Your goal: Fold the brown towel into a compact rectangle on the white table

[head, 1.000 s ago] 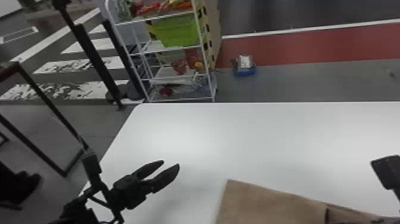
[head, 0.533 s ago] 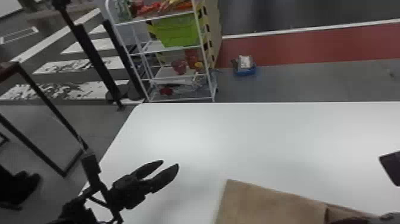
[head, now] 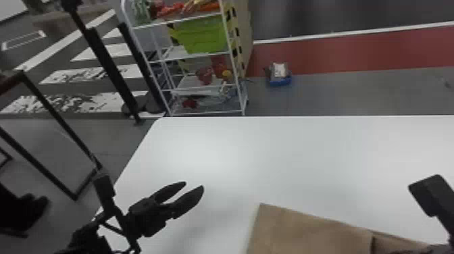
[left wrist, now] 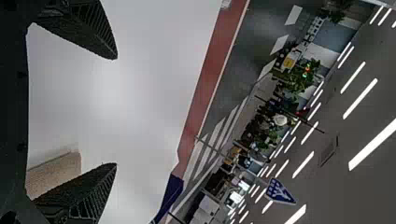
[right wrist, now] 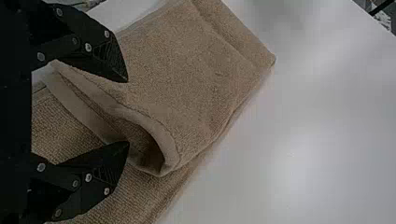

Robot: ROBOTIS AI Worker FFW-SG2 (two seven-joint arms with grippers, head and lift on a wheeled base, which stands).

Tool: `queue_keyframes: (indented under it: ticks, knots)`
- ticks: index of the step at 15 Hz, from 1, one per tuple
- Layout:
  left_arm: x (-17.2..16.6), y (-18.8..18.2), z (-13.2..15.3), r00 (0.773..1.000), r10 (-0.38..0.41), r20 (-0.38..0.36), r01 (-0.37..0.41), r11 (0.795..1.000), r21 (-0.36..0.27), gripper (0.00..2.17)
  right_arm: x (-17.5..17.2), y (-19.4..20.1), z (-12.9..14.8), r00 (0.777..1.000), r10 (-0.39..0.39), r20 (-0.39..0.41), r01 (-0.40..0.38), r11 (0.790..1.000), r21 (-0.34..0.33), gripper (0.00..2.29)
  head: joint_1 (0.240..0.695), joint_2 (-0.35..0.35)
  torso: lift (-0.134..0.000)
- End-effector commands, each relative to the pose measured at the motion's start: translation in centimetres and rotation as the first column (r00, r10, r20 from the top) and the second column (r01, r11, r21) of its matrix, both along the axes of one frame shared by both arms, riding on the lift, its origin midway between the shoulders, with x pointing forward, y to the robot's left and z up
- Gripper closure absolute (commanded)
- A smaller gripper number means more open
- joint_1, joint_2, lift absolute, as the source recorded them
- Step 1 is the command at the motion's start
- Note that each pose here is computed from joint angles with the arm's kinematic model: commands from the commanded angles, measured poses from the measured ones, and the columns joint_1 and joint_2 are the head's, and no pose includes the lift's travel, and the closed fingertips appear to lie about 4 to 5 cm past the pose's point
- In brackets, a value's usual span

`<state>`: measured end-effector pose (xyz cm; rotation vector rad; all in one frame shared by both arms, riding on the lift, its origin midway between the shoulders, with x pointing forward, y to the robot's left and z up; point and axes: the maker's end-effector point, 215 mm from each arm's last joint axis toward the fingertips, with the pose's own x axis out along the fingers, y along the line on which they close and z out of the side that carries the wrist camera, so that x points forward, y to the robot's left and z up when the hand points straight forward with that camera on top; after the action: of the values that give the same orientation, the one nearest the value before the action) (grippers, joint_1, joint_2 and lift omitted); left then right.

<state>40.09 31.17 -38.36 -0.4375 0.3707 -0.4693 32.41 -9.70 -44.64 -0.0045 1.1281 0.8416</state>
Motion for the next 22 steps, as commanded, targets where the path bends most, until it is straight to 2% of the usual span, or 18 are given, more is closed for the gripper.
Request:
queue_keyframes:
  ticks: [1,7,12,22]
  knots:
    - [0.0,0.1,0.0,1.000,0.003,0.000,-0.003,1.000,0.000,0.06,-0.1,-0.1,-0.3,1.000,0.002,-0.007,-0.002,1.000,-0.016,0.48,0.695,0.329,-0.124]
    - [-0.1,0.3,-0.1,1.000,0.006,-0.002,-0.006,1.000,0.000,0.06,-0.2,0.0,-0.6,1.000,0.026,-0.008,-0.026,0.999,-0.034,0.49,0.695,0.332,-0.124]
    - [-0.1,0.4,-0.1,1.000,0.009,-0.002,-0.009,1.000,0.001,0.06,-0.3,0.1,0.4,0.999,0.040,-0.007,-0.040,0.999,-0.005,0.51,0.695,0.340,-0.124]
    - [0.0,0.5,-0.1,1.000,0.011,-0.002,-0.011,1.000,0.000,0.06,-1.1,-0.9,-0.1,0.998,0.064,-0.011,-0.065,0.997,-0.048,0.52,0.695,0.329,-0.124]
